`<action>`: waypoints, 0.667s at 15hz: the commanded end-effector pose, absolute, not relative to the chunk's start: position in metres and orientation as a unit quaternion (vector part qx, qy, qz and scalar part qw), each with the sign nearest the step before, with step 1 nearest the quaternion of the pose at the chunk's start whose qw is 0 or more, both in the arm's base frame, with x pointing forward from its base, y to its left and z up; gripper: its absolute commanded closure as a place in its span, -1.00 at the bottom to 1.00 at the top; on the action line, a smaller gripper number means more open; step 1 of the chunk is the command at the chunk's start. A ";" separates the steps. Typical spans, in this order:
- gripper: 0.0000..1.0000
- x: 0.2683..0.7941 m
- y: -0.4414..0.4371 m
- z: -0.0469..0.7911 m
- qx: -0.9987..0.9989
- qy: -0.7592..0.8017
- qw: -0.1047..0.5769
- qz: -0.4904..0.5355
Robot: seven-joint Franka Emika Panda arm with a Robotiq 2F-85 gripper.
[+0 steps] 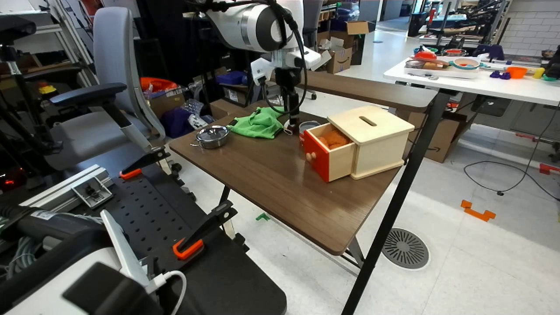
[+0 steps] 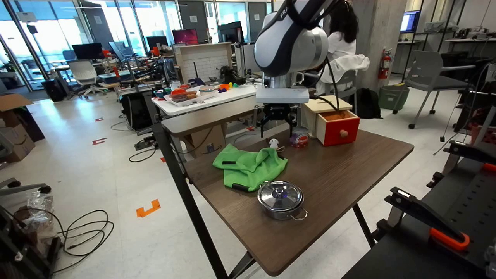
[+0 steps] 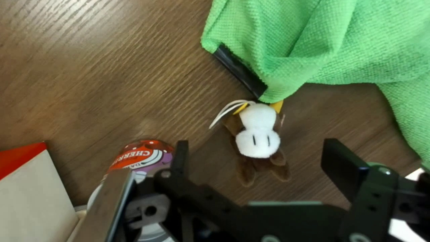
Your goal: Put the brown toy inside the drawer on the right
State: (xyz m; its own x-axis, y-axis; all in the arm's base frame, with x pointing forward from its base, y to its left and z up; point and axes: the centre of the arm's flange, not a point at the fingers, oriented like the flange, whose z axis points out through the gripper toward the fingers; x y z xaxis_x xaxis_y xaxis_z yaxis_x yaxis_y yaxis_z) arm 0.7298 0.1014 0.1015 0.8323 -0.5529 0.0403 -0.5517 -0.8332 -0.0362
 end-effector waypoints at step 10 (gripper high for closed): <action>0.47 0.747 0.098 0.084 -0.952 0.306 0.012 -0.026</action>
State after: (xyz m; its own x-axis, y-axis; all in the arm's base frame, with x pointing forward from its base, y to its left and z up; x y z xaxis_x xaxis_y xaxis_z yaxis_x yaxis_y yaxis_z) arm 0.7348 0.0987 0.0847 0.8222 -0.5676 0.0430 -0.5666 -0.8233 -0.0337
